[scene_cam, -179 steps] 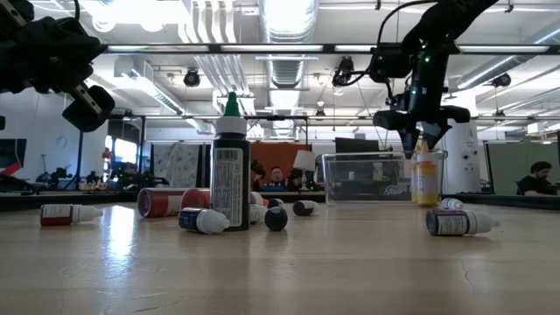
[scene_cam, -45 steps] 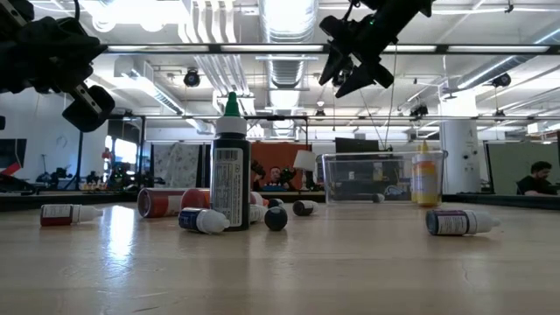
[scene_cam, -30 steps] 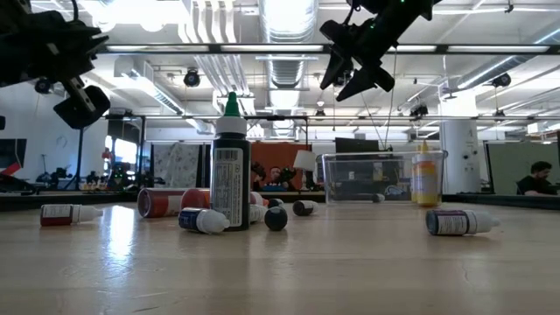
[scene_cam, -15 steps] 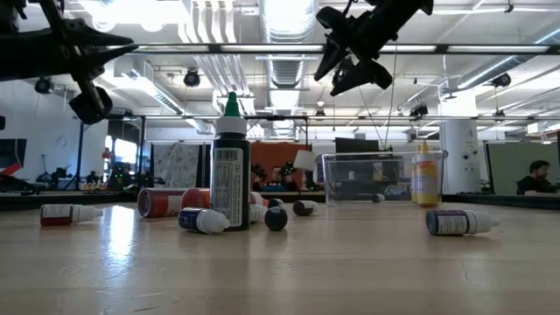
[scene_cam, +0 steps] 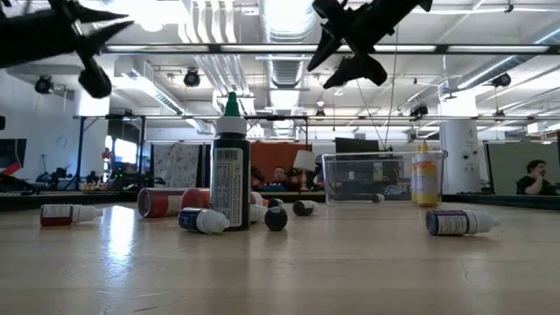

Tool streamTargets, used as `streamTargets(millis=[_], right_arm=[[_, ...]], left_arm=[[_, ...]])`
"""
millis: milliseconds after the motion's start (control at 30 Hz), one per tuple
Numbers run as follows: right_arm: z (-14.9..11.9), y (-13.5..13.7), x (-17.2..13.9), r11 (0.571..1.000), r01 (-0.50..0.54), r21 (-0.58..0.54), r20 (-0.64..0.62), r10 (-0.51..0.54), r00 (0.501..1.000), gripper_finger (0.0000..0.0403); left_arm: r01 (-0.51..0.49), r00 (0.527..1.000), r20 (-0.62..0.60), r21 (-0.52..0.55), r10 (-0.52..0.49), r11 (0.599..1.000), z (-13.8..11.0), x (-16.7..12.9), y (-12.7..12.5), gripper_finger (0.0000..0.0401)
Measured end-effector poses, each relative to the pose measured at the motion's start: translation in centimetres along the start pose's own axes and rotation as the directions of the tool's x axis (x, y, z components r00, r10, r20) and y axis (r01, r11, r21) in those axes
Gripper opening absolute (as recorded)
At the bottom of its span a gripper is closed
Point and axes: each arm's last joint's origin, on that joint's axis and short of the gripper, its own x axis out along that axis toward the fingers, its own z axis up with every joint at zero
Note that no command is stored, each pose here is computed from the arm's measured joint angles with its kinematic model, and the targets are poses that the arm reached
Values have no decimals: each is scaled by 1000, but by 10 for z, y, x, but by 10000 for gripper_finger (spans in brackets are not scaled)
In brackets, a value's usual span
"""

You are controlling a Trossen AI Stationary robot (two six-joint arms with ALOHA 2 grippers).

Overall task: Pick & Place food coloring
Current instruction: Put the small green food coloring bottle into the transparent bin

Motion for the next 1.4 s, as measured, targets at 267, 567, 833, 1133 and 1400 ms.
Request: streamTargets(millis=[267,567,833,1133,1400], right_arm=[[7,-1,0,998,61,-8,109,-60,992,228],[17,-12,1,995,97,-19,146,-94,985,228],[36,-29,27,998,42,-42,216,-32,976,228],[51,-56,69,997,31,-69,76,-25,997,228],[72,-65,75,966,92,-243,50,-82,995,228]], left_arm=[[-280,834,521,113,183,953,38,-10,-11,0],[-288,823,520,33,229,957,37,-4,-10,0],[-478,829,433,224,352,849,33,42,-9,0],[-587,798,146,408,584,699,73,114,21,0],[-547,710,-157,492,687,677,130,145,84,0]])
